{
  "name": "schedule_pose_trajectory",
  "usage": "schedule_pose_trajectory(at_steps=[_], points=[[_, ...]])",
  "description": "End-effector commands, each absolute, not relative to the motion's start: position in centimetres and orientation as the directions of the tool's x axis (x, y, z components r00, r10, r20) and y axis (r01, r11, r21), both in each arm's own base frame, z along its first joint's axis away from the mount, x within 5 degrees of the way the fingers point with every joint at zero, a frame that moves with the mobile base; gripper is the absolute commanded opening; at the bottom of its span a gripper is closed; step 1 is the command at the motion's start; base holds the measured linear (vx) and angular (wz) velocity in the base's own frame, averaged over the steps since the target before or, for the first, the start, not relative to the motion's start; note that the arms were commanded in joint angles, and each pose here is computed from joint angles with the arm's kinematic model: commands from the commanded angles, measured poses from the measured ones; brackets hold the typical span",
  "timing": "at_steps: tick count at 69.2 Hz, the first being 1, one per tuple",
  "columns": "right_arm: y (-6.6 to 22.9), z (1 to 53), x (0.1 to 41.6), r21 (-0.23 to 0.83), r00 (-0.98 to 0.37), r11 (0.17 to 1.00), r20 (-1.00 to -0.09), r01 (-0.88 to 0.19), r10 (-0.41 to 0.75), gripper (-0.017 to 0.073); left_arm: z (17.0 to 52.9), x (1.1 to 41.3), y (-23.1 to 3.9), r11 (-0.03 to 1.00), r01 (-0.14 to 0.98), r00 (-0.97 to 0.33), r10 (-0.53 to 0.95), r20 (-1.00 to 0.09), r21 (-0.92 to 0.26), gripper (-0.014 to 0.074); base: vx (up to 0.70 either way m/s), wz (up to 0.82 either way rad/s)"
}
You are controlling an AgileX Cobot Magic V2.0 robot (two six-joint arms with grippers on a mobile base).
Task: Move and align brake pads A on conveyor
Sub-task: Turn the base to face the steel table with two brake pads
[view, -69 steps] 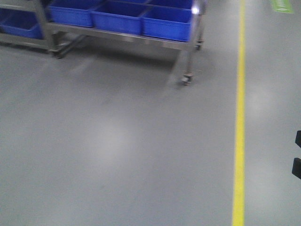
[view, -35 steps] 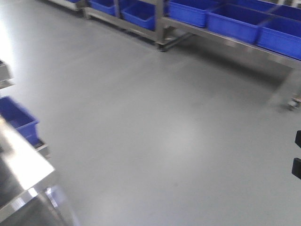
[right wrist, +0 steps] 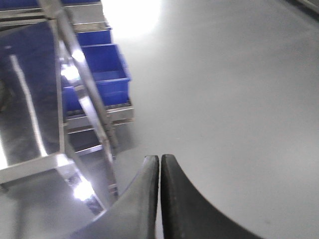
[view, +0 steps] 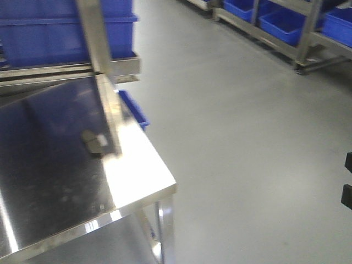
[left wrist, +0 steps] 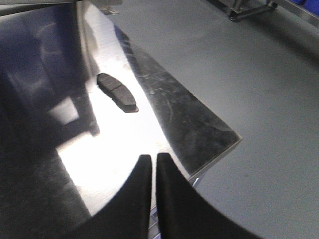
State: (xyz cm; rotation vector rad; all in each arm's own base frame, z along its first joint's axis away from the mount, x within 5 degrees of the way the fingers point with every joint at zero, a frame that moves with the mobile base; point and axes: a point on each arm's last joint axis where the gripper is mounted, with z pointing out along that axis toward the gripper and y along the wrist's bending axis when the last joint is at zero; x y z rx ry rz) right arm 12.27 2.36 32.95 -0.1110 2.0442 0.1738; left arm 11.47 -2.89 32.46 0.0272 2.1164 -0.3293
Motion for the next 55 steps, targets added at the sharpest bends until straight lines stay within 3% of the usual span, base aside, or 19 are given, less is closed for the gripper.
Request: schedule_pose_trajectory(at_steps=[1, 23, 55], points=[[2.39, 34.33, 12.55, 0.071, -0.376, 0.984, -0.926, -0.161, 0.005, -0.001, 33.78, 11.69, -2.94, 0.958, 0.161, -0.468, -0.138, -0.873, -0.237, -0.0006, 0.01, 0.68], [2.39, 34.33, 12.55, 0.071, -0.376, 0.984, -0.926, -0.161, 0.005, -0.001, 33.78, 11.69, -2.94, 0.958, 0.161, -0.468, -0.138, -0.873, -0.237, -0.0006, 0.03, 0.57], [2.39, 34.33, 12.55, 0.071, -0.376, 0.984, -0.926, -0.161, 0.005, -0.001, 33.8, 11.67, -2.94, 0.958, 0.161, -0.467, -0.138, -0.873, -0.237, -0.0006, 0.08, 0.31]])
